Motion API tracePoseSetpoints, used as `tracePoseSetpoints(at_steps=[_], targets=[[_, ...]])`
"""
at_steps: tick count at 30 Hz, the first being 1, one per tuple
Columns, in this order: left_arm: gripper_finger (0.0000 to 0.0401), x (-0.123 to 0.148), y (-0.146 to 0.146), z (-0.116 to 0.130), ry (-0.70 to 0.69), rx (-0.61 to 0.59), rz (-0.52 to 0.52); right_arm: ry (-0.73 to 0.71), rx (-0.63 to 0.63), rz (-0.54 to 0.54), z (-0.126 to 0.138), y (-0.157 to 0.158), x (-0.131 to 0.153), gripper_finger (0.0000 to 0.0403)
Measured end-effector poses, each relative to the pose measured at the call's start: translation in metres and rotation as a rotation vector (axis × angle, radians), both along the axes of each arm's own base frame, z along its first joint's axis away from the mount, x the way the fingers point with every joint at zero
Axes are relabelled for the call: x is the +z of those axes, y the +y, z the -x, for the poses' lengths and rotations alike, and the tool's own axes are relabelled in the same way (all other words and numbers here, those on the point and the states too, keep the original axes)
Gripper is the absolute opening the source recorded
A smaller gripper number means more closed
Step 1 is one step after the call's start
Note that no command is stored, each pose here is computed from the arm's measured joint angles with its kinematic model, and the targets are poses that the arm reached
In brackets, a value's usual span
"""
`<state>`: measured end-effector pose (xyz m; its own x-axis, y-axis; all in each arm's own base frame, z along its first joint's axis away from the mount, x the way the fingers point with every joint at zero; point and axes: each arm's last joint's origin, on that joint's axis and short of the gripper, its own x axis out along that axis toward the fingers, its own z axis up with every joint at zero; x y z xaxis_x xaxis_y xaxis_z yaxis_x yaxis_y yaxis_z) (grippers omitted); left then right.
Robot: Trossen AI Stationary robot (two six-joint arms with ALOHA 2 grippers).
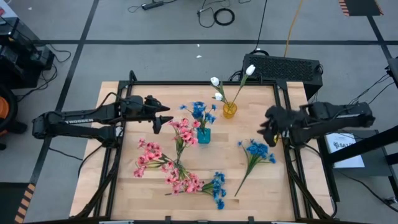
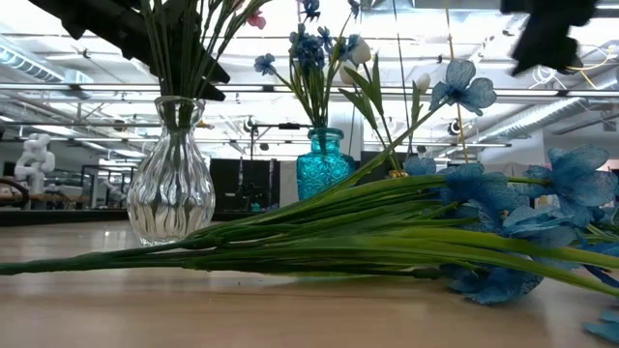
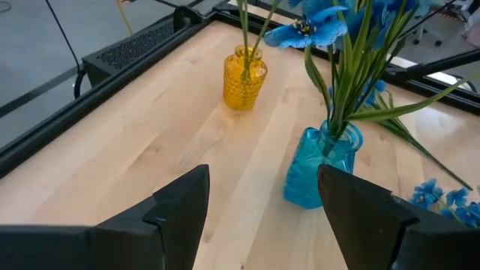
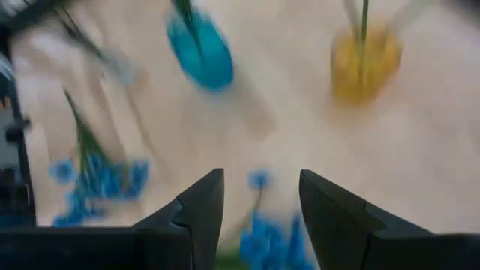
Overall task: Sort flowers into vase by color
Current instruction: Put the top blue flowers into the blue vase
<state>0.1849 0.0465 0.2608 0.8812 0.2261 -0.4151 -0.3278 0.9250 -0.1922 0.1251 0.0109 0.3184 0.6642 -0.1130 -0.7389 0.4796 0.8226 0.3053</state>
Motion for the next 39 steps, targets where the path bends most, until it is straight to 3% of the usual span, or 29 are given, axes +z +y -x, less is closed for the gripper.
tracePoseSetpoints(at_steps=[4,8,11,19,33,39], targets=[[0.0254,-0.001,0.0,0.0,0.008,0.006,0.016,0.066,0.008,-0.172,-0.002,0.02,-0.022,0.0168],[0.0254,-0.003,-0.003,0.0,0.019,0.005,0.043,0.013,-0.01,-0.354,-0.014,0.045,-0.047,0.0185],[0.0254,-0.005,-0.007,0.0,0.031,-0.003,0.076,0.051,-0.071,-0.429,-0.018,0.058,-0.067,0.0205],[0.0254,-0.026,-0.023,0.001,0.071,-0.021,0.154,0.133,-0.247,-0.411,-0.019,0.085,-0.09,0.0252],[0.0254,-0.027,-0.047,0.0,0.079,-0.074,0.133,0.347,-0.605,-0.453,-0.018,0.131,-0.141,0.0253],[0.0254,-0.027,-0.05,0.0,0.08,-0.082,0.125,0.305,-0.628,-0.513,-0.032,0.144,-0.154,0.0254]])
